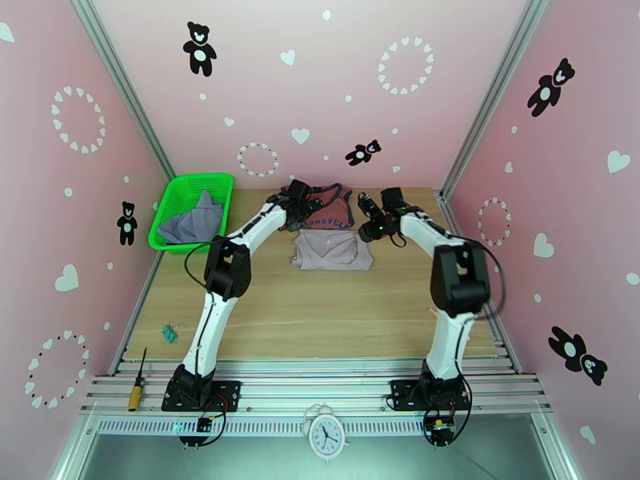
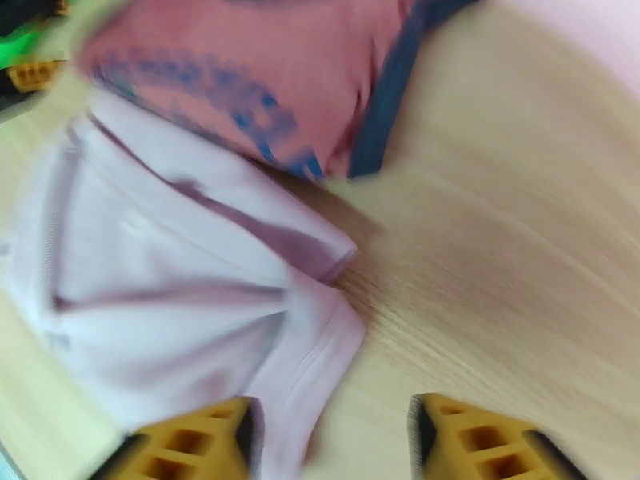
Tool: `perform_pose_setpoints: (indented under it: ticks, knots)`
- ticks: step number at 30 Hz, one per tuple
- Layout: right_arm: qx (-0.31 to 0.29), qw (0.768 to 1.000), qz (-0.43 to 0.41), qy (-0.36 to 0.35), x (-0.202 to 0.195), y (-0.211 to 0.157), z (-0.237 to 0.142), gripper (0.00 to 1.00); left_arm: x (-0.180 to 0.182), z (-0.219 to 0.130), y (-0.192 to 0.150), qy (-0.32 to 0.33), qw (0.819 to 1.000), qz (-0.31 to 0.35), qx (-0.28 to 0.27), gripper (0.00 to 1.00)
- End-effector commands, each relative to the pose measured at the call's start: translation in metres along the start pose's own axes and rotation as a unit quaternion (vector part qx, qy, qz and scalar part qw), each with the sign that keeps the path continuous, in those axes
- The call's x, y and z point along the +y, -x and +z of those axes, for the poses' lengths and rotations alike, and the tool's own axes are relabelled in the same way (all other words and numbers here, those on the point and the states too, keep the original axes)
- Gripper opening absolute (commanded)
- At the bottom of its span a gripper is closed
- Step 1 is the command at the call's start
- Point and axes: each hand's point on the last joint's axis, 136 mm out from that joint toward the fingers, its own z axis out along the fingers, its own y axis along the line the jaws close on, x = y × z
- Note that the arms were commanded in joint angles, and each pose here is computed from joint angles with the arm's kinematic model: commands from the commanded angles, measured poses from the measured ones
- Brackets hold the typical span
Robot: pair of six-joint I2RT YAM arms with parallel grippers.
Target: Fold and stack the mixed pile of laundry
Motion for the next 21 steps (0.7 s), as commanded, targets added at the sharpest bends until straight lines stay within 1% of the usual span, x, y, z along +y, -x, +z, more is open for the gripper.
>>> perform_pose_setpoints:
  ticks: [1, 3, 4, 5, 6, 7, 8, 9, 10, 11, 12, 13, 14, 15, 16, 18, 20, 21]
  knots:
    - [-0.111, 0.993, 0.019, 0.036, 0.013, 0.041, -0.079, 0.99, 0.057, -0.122, 0.042, 0.051, 0.976, -0.141, -0.156, 0.48]
    - [-0.152, 0.986, 0.028, 0.066, 0.023, 0.049, -0.111, 0.99, 0.057, -0.171, 0.038, 0.042, 0.954, -0.195, -0.224, 0.51]
    - [-0.164, 0.983, 0.042, 0.077, 0.028, 0.05, -0.123, 0.99, 0.051, -0.196, 0.034, 0.027, 0.941, -0.217, -0.258, 0.52]
    - [-0.16, 0.981, 0.075, 0.085, 0.032, 0.049, -0.131, 0.99, 0.044, -0.218, 0.027, 0.009, 0.928, -0.239, -0.286, 0.55]
    - [-0.139, 0.978, 0.12, 0.095, 0.036, 0.043, -0.134, 0.99, 0.038, -0.236, 0.021, -0.009, 0.915, -0.26, -0.307, 0.59]
    - [-0.112, 0.974, 0.149, 0.128, 0.046, 0.038, -0.134, 0.99, 0.026, -0.251, 0.012, -0.032, 0.906, -0.274, -0.322, 0.64]
    - [-0.091, 0.965, 0.149, 0.194, 0.066, 0.034, -0.132, 0.99, 0.014, -0.262, 0.003, -0.059, 0.896, -0.288, -0.333, 0.76]
    - [-0.083, 0.95, 0.148, 0.262, 0.084, 0.032, -0.131, 0.99, 0.005, -0.272, -0.003, -0.078, 0.887, -0.299, -0.342, 0.96]
    - [-0.08, 0.932, 0.164, 0.314, 0.095, 0.029, -0.125, 0.99, -0.006, -0.278, -0.011, -0.1, 0.878, -0.315, -0.345, 0.98]
    - [-0.076, 0.924, 0.186, 0.326, 0.096, 0.021, -0.109, 0.99, -0.013, -0.28, -0.021, -0.115, 0.868, -0.35, -0.333, 0.98]
    - [-0.066, 0.93, 0.194, 0.306, 0.093, 0.011, -0.093, 0.99, -0.016, -0.274, -0.032, -0.12, 0.863, -0.383, -0.308, 0.98]
    - [-0.049, 0.943, 0.199, 0.262, 0.085, -0.003, -0.074, 0.99, -0.022, -0.266, -0.044, -0.124, 0.864, -0.407, -0.27, 0.99]
    - [-0.027, 0.953, 0.205, 0.22, 0.078, -0.017, -0.058, 0.99, -0.028, -0.257, -0.053, -0.128, 0.872, -0.412, -0.232, 0.98]
    - [-0.008, 0.958, 0.218, 0.185, 0.07, -0.028, -0.046, 0.99, -0.035, -0.246, -0.062, -0.129, 0.877, -0.42, -0.197, 0.98]
    - [0.015, 0.961, 0.234, 0.145, 0.059, -0.04, -0.033, 0.99, -0.045, -0.233, -0.067, -0.141, 0.877, -0.426, -0.169, 0.98]
    - [0.046, 0.962, 0.248, 0.1, 0.048, -0.058, -0.014, 0.99, -0.065, -0.214, -0.069, -0.178, 0.868, -0.442, -0.136, 0.98]
    - [0.07, 0.962, 0.254, 0.071, 0.044, -0.071, 0.003, 0.99, -0.076, -0.189, -0.072, -0.189, 0.852, -0.478, -0.104, 0.98]
    - [0.081, 0.962, 0.255, 0.06, 0.043, -0.076, 0.009, 0.98, -0.081, -0.177, -0.073, -0.192, 0.846, -0.49, -0.088, 0.98]
